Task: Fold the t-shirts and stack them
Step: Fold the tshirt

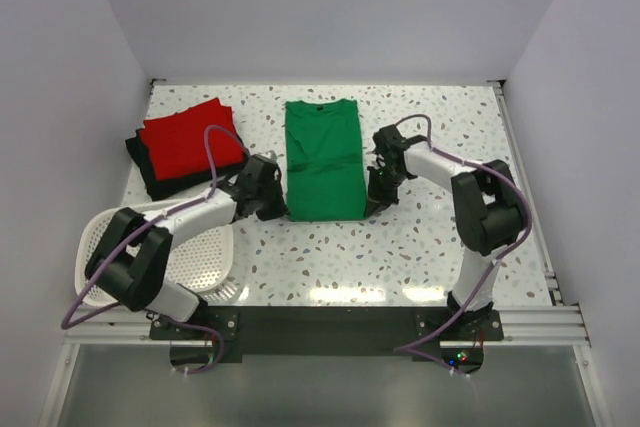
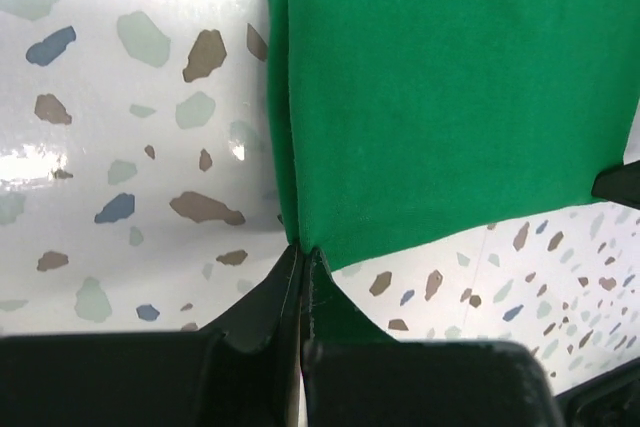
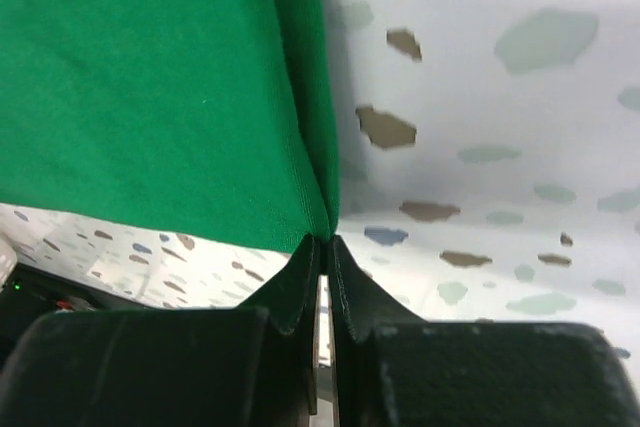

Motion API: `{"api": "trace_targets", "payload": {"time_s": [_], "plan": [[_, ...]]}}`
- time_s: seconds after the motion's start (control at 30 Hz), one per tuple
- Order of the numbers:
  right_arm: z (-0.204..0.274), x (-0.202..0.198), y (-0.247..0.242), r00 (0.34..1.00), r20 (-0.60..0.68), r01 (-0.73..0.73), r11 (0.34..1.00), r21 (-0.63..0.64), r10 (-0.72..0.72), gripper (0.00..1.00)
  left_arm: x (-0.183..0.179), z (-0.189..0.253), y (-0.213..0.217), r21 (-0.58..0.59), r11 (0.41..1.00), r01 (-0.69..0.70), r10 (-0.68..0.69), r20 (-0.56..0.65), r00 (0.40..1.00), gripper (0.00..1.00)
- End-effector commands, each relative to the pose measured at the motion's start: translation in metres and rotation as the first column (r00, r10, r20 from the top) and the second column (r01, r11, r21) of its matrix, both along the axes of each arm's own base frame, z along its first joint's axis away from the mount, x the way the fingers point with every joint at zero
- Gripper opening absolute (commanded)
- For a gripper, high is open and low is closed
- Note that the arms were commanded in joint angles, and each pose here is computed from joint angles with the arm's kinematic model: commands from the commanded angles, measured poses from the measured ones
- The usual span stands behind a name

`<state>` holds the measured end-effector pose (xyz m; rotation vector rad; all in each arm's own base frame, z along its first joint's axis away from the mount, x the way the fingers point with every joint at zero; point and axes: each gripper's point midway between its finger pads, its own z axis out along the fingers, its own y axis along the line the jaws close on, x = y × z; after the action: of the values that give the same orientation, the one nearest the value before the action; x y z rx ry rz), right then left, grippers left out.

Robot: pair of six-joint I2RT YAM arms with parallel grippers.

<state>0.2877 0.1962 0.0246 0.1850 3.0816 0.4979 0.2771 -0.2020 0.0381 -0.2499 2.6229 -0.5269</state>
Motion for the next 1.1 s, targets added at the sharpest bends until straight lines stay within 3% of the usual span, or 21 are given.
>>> {"api": "trace_targets", "payload": {"time_s": [0.0,0.4,0.77,1.07], "plan": [[0.027,-0.011,-0.004,0.999,0.043,-0.010,1.000,0.004,0.009,0.00,-0.006,0.019,0.004,0.008,1.000,0.017,-0.017,0.036,0.999,0.00],[0.057,-0.069,0.000,0.993,0.071,-0.090,0.995,-0.049,0.093,0.00,-0.050,0.063,0.015,0.008,0.997,0.074,-0.074,0.045,0.996,0.00],[0.109,-0.121,-0.022,0.991,0.133,-0.006,1.000,-0.020,0.009,0.00,-0.103,0.093,0.028,-0.103,0.992,0.067,-0.066,0.018,0.998,0.00],[0.155,-0.097,-0.021,0.957,0.279,0.084,0.996,0.017,-0.085,0.00,-0.085,0.125,0.016,-0.156,0.986,0.060,-0.046,0.092,0.995,0.00]]}}
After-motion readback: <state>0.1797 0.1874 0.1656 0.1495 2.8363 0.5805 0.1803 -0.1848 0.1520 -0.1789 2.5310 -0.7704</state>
